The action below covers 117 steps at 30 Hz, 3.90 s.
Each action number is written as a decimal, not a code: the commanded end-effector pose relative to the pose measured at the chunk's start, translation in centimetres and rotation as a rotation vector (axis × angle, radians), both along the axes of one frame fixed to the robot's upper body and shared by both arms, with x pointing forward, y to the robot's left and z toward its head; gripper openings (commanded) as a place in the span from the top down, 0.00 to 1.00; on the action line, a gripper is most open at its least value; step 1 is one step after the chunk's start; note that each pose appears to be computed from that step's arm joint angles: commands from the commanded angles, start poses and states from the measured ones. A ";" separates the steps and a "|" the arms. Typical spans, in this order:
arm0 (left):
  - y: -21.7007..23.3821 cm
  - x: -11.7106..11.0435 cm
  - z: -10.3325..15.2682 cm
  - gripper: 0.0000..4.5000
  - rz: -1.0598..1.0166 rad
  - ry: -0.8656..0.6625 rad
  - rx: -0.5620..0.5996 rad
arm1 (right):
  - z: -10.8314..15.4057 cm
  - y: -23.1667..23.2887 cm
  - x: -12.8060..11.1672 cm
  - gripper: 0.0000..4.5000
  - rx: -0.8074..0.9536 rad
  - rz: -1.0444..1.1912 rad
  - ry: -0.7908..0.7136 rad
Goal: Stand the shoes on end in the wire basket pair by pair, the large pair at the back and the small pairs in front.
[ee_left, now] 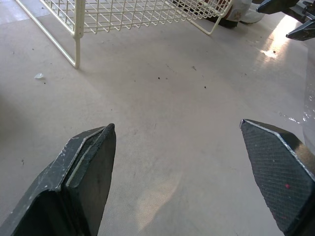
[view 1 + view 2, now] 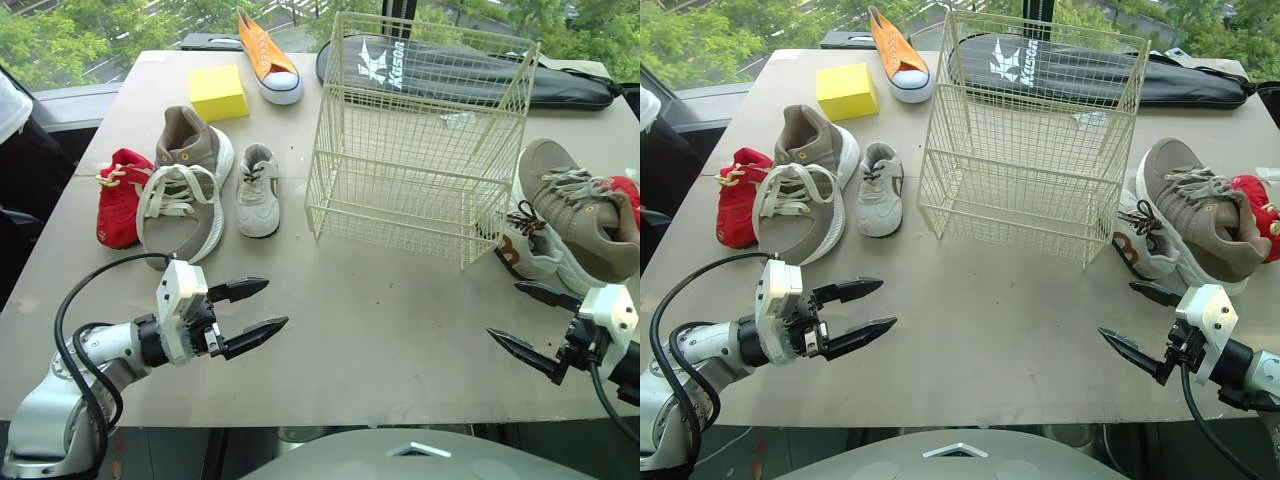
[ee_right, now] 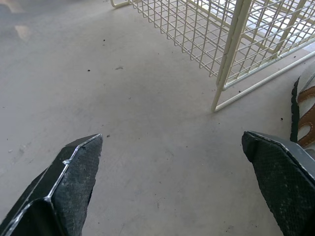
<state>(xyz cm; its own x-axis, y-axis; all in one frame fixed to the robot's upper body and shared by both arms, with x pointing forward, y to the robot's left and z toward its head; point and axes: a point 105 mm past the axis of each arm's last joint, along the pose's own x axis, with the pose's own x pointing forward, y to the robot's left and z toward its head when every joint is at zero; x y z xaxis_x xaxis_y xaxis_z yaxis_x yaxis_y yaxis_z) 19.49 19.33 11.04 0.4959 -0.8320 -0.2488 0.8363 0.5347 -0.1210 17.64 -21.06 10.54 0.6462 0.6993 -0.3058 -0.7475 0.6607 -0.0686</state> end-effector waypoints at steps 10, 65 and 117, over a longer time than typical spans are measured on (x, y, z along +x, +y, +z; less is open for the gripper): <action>-6.8 3.5 8.8 0.02 -0.171 -0.210 -0.175 | 6.2 -0.2 1.8 0.00 0.218 -0.223 -0.221; -8.8 4.4 17.4 0.00 -0.422 -0.051 -0.566 | 10.7 -7.2 2.1 1.00 0.215 -0.764 -0.435; -9.0 10.2 22.6 0.95 -0.361 -0.131 -0.089 | 24.6 3.7 8.1 0.09 -0.182 0.190 -0.512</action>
